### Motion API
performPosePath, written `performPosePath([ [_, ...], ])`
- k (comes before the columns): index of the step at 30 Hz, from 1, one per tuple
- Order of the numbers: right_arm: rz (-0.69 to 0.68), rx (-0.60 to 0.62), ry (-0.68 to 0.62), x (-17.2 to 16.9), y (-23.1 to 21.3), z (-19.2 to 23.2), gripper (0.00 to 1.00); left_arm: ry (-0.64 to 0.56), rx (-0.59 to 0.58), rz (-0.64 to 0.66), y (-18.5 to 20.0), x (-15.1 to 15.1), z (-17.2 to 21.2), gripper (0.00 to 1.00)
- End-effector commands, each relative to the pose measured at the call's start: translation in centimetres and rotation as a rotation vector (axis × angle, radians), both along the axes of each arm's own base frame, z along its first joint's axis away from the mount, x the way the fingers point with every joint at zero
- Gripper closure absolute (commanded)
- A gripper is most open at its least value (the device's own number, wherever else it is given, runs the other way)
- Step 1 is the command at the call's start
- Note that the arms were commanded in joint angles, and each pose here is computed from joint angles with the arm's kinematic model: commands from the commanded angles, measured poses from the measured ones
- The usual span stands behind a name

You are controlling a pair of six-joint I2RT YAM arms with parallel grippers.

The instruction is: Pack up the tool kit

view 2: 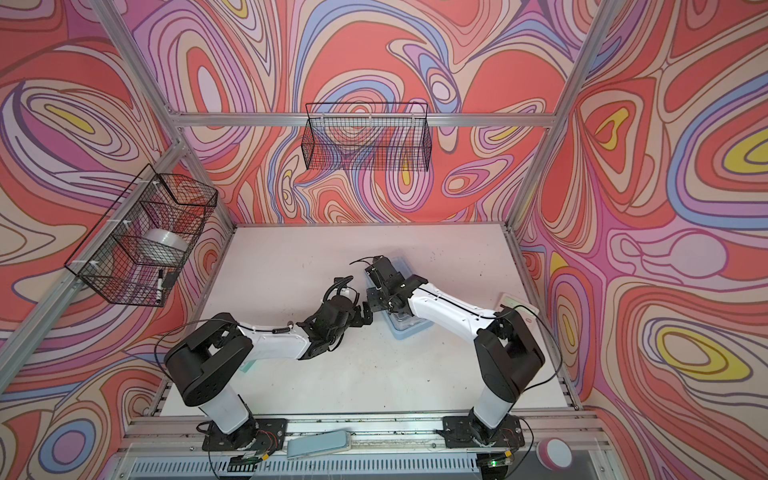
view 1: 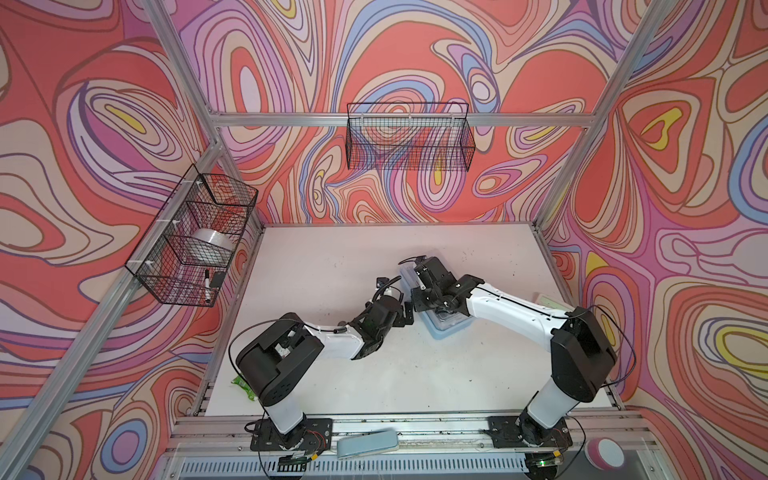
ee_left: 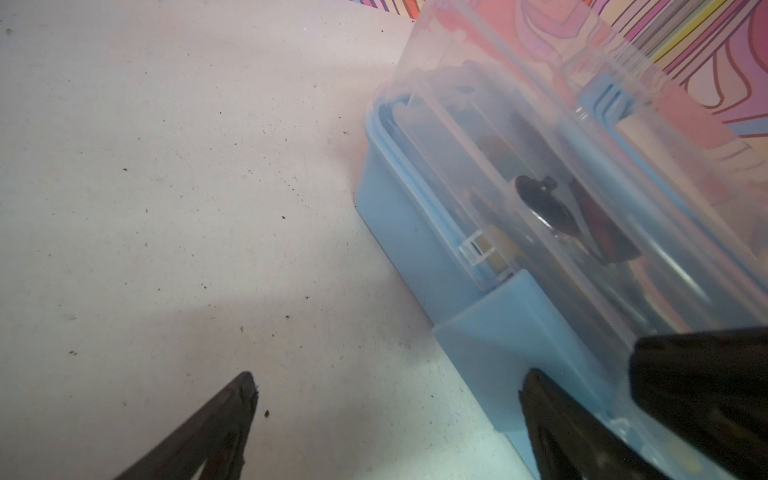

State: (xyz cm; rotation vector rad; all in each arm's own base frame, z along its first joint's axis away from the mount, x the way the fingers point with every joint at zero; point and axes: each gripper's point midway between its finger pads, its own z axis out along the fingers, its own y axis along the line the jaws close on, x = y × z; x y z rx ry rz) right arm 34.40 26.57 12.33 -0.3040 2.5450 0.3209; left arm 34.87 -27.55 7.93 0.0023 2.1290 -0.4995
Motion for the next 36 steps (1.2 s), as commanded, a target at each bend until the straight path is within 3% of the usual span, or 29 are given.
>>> performPosePath([
  [1, -0.036, -0.039, 0.006, 0.3, -0.9, -0.5, 0.96, -0.020, -0.046, 0.007, -0.6, 0.7, 0.9, 0.00],
  [13, -0.040, -0.002, 0.001, 0.1, -0.5, 0.1, 0.96, -0.024, -0.053, 0.001, -1.0, 1.0, 1.3, 0.00],
  [26, -0.082, 0.111, -0.097, 0.6, -0.5, 5.0, 0.95, -0.016, -0.056, -0.006, -1.3, 1.1, 1.1, 0.00],
  [36, -0.190, 0.052, -0.177, 1.4, -5.0, 6.6, 0.91, -0.008, -0.053, -0.007, -1.3, 1.0, 0.7, 0.00],
])
